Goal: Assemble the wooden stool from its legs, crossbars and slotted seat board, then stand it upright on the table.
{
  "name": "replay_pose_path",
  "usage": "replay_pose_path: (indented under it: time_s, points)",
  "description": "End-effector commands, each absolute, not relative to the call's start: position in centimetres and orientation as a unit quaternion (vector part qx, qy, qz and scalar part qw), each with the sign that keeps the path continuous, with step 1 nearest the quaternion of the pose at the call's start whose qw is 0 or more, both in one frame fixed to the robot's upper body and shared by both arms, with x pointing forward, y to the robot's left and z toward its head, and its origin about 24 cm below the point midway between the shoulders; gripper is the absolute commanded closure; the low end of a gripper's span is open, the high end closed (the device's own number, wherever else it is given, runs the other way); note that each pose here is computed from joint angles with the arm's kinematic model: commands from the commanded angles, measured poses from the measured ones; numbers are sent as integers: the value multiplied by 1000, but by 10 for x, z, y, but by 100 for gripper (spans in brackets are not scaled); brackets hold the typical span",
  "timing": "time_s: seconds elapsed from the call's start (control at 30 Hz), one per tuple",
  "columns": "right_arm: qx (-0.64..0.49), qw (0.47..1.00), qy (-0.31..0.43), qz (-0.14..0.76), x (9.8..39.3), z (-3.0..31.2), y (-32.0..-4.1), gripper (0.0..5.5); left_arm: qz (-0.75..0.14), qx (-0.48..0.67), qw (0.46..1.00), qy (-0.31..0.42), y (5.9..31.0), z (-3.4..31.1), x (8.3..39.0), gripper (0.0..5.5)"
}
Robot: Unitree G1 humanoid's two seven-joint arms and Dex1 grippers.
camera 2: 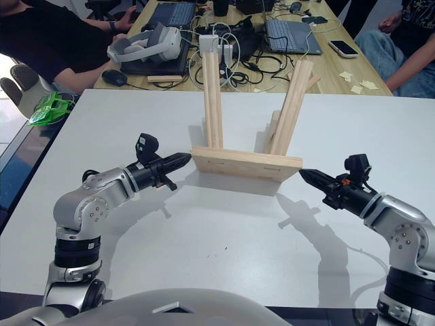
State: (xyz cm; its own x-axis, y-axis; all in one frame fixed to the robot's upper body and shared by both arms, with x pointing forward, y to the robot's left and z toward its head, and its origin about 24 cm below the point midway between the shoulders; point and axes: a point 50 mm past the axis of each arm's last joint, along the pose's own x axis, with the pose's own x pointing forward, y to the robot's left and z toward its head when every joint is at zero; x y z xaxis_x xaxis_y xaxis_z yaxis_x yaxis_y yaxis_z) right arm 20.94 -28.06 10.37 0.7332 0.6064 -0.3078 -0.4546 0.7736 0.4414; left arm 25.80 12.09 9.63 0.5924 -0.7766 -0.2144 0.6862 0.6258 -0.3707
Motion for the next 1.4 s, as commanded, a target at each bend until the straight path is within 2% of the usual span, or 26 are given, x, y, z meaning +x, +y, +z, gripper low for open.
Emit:
replay_pose_path:
  time_s: [0.03, 0.37, 0.5, 0.63, 0.8, 0.9, 1.03, 1.17, 1.3, 1.4]
  points:
    - [211, 862, 163, 431, 217, 121, -236, 550, -554, -178, 796, 166, 73, 109, 241, 547]
    - [210, 863, 166, 428, 217, 119, -236, 550, -549, -172, 800, 170, 75, 106, 242, 547]
    - [202, 880, 158, 400, 218, 116, -245, 550, -508, -151, 829, 177, 82, 97, 249, 547]
    - [206, 896, 149, 364, 219, 114, -263, 550, -466, -148, 854, 176, 102, 95, 253, 547]
    - [208, 919, 163, 294, 203, 109, -299, 550, -413, -127, 881, 191, 153, 100, 243, 547]
    - [213, 930, 171, 248, 197, 98, -315, 550, -391, -117, 891, 198, 168, 102, 243, 547]
    - [198, 935, 187, 228, 203, 82, -315, 550, -354, -109, 903, 218, 153, 92, 254, 547]
    - [151, 940, 222, 210, 218, 59, -315, 550, -258, -61, 917, 299, 132, 57, 270, 547]
    - [78, 936, 269, 212, 237, 34, -310, 550, -220, -2, 912, 346, 121, 38, 273, 547]
    - [37, 931, 294, 213, 245, 19, -310, 550, -227, 18, 904, 362, 114, 33, 271, 547]
